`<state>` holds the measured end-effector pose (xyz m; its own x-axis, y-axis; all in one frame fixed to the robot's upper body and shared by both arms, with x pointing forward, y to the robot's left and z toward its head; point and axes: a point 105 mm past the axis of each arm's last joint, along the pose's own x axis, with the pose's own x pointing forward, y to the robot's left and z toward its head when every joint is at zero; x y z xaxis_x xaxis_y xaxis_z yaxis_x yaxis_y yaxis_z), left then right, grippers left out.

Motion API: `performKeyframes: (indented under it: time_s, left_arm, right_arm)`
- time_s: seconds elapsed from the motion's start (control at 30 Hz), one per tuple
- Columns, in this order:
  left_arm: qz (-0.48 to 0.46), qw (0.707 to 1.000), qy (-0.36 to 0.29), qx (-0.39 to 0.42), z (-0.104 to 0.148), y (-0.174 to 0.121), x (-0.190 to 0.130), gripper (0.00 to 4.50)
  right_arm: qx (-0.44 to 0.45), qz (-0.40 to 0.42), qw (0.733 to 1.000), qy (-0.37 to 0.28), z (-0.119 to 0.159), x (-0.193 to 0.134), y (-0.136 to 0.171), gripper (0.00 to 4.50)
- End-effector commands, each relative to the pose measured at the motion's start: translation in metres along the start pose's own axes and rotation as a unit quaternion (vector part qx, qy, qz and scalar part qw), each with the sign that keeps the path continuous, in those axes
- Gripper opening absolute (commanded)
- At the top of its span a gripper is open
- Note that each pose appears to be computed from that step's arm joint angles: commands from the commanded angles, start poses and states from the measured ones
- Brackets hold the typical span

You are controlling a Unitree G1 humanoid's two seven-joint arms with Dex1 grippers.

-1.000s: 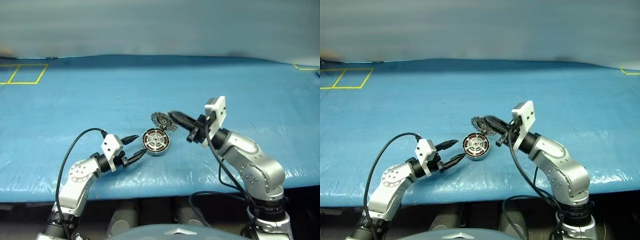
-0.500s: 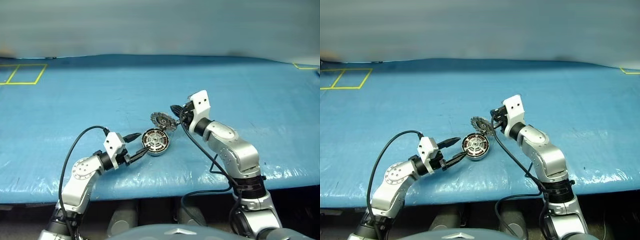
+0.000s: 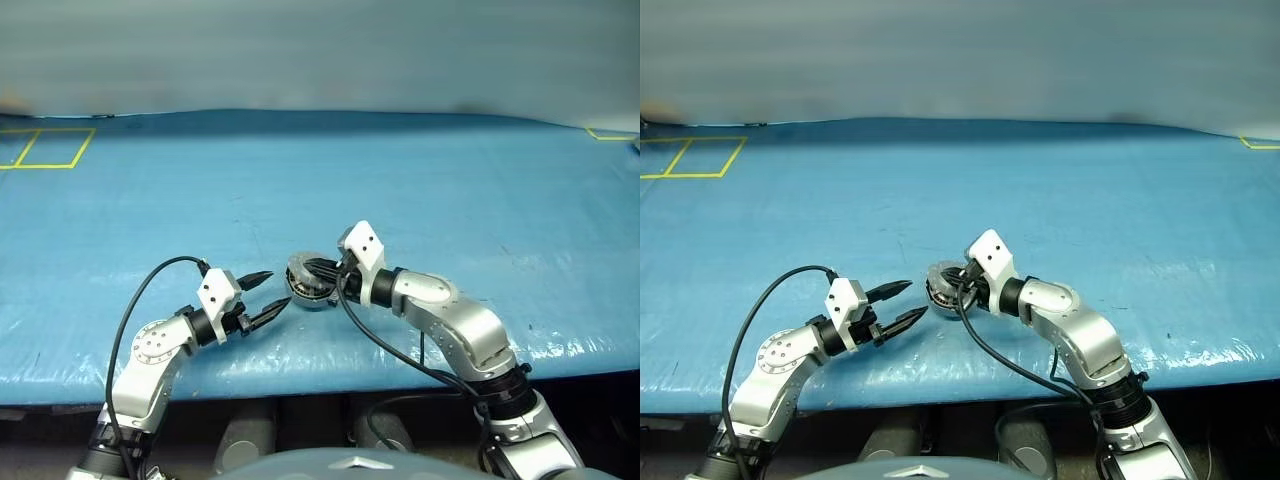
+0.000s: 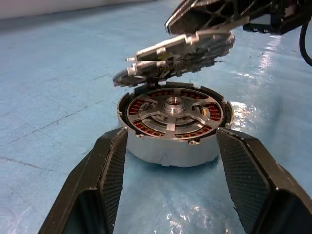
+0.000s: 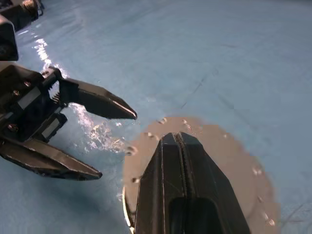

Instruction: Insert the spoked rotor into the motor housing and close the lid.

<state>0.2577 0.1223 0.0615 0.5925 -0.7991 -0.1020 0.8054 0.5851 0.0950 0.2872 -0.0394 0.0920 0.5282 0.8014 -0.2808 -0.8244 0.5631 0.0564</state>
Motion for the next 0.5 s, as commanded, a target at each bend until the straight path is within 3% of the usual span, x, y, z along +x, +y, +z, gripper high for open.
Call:
performKeyframes:
  time_s: [0.03, 0.27, 0.5]
  left_arm:
    - [-0.006, 1.0, -0.012, 0.01, 0.009, 0.0, 0.002, 3.11]
    - [-0.013, 1.0, -0.01, 0.008, 0.007, -0.004, 0.004, 3.11]
    - [-0.014, 1.0, -0.008, 0.01, 0.007, -0.003, 0.003, 3.11]
  right_arm:
    - [0.003, -0.033, 0.999, 0.023, -0.018, 0.002, -0.007, 0.01]
    - [0.019, -0.023, 0.997, 0.075, -0.056, 0.003, 0.001, 0.01]
    - [0.012, -0.016, 0.999, -0.038, -0.012, 0.0, 0.005, 0.01]
